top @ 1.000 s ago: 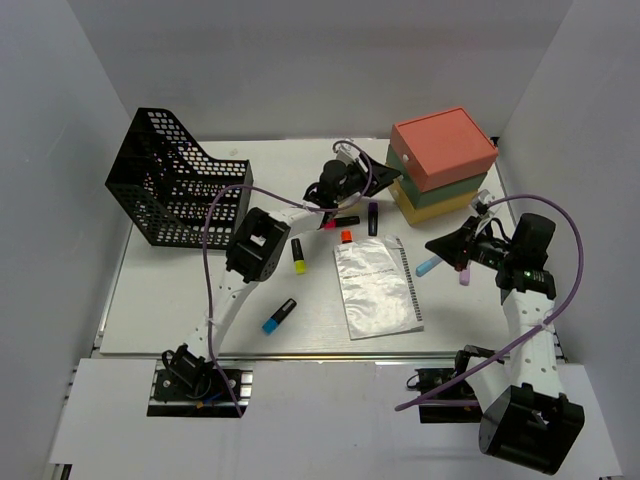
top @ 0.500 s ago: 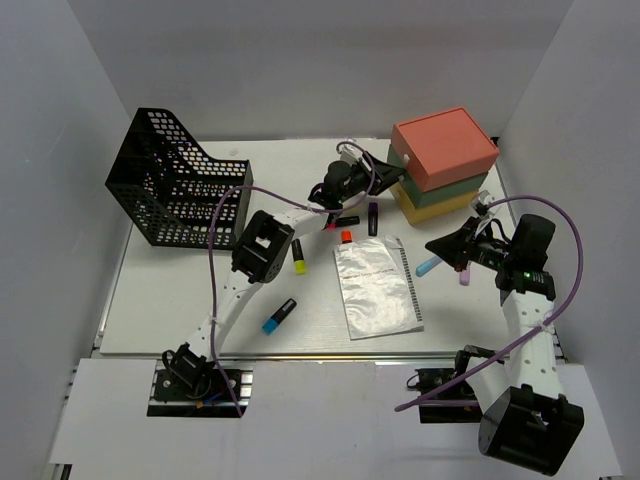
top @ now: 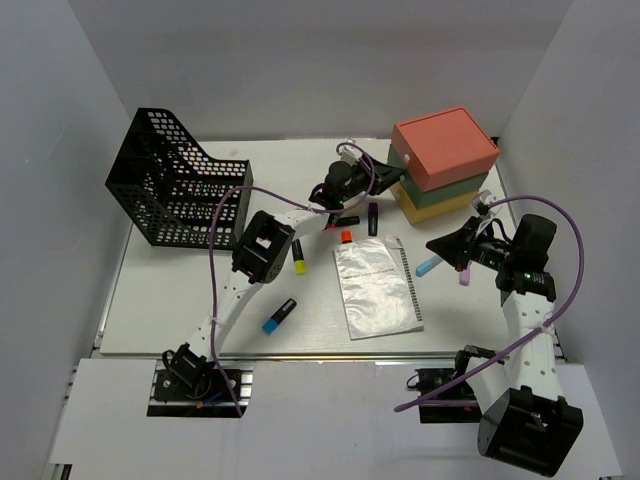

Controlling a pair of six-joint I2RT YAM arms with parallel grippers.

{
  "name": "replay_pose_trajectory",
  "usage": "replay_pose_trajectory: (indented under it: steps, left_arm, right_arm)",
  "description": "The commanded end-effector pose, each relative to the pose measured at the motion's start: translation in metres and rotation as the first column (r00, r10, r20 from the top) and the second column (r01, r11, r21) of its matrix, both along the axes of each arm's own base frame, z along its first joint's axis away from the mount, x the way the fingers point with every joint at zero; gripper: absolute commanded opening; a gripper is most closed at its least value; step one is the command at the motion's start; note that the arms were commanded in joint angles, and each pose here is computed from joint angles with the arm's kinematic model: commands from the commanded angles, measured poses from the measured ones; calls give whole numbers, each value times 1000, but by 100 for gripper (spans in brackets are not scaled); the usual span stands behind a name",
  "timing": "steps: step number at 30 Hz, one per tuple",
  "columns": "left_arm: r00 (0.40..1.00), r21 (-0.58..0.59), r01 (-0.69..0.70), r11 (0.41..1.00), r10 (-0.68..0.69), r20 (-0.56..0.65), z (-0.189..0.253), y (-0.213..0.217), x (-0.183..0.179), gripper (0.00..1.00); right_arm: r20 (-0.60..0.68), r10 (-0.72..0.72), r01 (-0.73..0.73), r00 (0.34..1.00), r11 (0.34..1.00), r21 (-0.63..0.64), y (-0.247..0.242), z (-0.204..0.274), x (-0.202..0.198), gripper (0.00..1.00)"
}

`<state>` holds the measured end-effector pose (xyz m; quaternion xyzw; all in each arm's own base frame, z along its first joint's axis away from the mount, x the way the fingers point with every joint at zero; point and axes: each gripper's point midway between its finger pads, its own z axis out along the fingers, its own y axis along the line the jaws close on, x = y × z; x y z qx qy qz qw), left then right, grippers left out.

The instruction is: Organize the desk

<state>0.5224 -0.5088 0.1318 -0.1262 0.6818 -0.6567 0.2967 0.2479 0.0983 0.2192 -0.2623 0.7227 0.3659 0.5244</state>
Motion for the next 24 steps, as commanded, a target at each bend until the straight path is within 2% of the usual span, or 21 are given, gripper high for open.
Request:
replay_pose_trajectory:
  steps: [1,10,20,24]
  left_arm:
    - [1000,-40,11,999,-10,24,24,-8,-7,46]
    - [1000,-50,27,998,-26,17,26,-8,-11,32]
    - [1000,-54,23,998,-23,5,27,1,-22,22]
    - [1000,-51,0,999,0,-7,21,21,-23,21]
  right_arm:
    - [42,2,-2,999,1000,-7,-1,6,1,0]
    - [37,-7,7,999,1000,-8,-2,4,2,0]
    - [32,-13,14,999,1000,-9,-3,2,2,0]
    - [30,-12,12,999,1000,-8,-3,2,2,0]
